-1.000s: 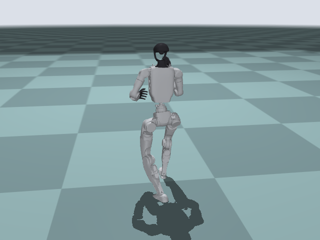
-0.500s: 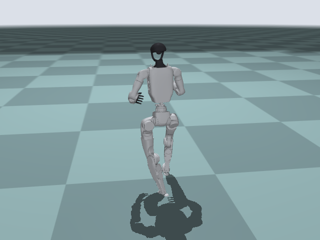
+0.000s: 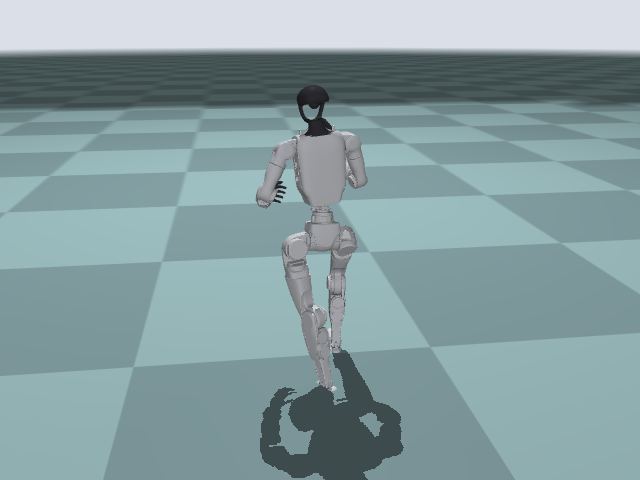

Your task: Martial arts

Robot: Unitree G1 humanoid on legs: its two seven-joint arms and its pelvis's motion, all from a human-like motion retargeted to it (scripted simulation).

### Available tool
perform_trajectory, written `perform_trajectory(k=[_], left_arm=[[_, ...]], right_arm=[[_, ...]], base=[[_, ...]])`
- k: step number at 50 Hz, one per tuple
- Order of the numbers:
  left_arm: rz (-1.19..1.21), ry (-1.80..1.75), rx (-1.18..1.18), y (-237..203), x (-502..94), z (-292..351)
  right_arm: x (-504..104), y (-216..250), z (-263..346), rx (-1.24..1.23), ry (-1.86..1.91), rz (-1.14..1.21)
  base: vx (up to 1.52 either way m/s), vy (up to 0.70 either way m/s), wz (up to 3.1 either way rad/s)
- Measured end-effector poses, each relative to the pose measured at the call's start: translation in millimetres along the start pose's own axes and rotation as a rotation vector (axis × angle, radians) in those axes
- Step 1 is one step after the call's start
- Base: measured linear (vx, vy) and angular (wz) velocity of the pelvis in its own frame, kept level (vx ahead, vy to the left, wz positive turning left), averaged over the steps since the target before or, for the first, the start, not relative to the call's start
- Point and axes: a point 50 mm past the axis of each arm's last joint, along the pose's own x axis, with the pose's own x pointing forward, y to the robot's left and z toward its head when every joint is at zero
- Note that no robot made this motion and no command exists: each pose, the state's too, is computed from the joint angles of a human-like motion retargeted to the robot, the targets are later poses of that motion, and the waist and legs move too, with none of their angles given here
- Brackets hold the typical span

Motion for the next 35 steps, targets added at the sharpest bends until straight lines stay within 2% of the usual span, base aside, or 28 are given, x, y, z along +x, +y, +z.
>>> perform_trajectory(k=[20, 35], left_arm=[[-0.03, -0.071, 0.001, -0.7, 8.1, 13.4], [-0.026, -0.191, 0.046, 9.1, 11.6, 40.1]], right_arm=[[5.6, 0.7, 6.9, 0.036, -0.037, 0.031], [-4.1, 28.3, -2.0, 0.169, 0.048, 0.115]], base=[[0.0, 0.0, 0.0], [0.0, 0.0, 0.0]])
